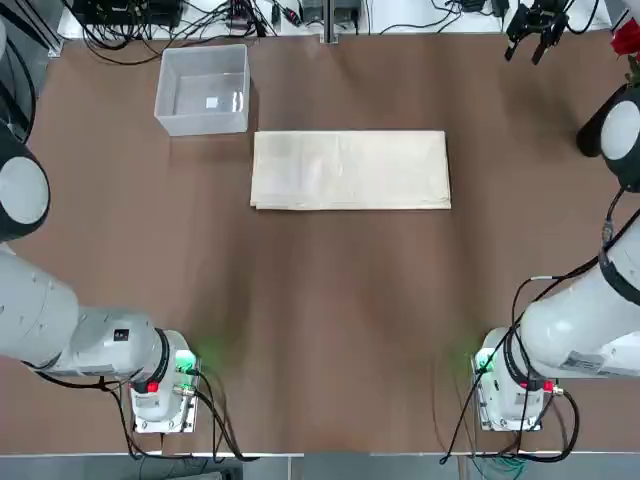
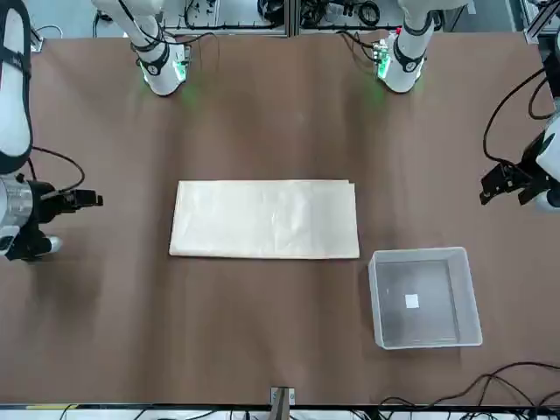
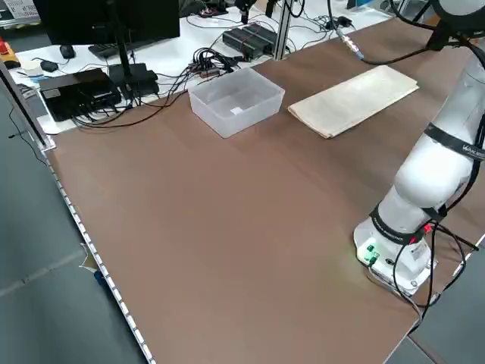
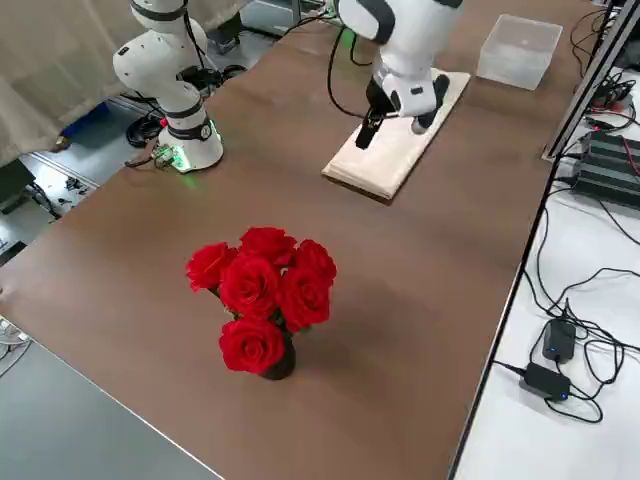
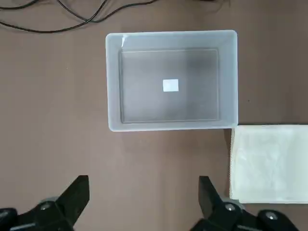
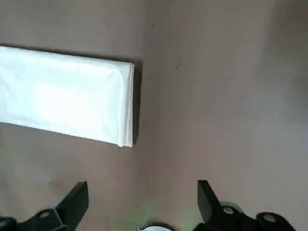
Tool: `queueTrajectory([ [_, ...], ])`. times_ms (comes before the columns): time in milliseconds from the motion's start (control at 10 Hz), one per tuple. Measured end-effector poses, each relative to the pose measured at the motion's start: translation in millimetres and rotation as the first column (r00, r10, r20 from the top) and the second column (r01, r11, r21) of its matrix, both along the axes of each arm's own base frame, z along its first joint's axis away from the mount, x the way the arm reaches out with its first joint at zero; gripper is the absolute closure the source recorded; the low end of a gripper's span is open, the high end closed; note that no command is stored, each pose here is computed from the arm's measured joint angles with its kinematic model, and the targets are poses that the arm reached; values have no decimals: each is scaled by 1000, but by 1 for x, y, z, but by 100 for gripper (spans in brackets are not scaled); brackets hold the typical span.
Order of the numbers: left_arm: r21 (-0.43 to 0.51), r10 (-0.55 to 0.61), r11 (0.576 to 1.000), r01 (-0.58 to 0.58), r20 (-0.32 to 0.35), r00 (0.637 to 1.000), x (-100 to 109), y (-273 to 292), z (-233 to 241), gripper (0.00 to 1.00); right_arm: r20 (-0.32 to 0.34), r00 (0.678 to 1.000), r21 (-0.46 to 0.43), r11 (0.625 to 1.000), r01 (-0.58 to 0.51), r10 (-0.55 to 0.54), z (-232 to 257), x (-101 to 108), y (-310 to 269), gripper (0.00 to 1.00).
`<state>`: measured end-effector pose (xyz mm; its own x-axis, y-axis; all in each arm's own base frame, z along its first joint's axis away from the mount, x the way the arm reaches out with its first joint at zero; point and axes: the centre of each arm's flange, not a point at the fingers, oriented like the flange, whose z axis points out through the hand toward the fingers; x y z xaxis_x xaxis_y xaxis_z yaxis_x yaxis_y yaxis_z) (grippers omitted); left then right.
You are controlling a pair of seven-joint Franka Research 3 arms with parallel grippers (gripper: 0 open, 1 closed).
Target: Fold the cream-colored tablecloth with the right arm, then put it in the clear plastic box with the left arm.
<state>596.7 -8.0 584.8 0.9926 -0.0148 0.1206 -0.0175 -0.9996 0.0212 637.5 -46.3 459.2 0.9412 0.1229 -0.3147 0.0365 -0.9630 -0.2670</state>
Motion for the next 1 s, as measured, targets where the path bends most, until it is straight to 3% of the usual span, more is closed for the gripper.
queueTrajectory([
  [300,0,-1,1000,1,0,1000,0,-1,0,0,-73,990,138,982,131,-121,-59,-3,-36,0],
  [700,0,0,1000,0,-1,1000,0,0,0,0,-92,980,161,968,192,-179,-123,-13,-27,0],
  [1000,0,0,1000,0,0,1000,0,0,0,0,-66,969,157,957,246,-238,-160,-38,-16,0],
])
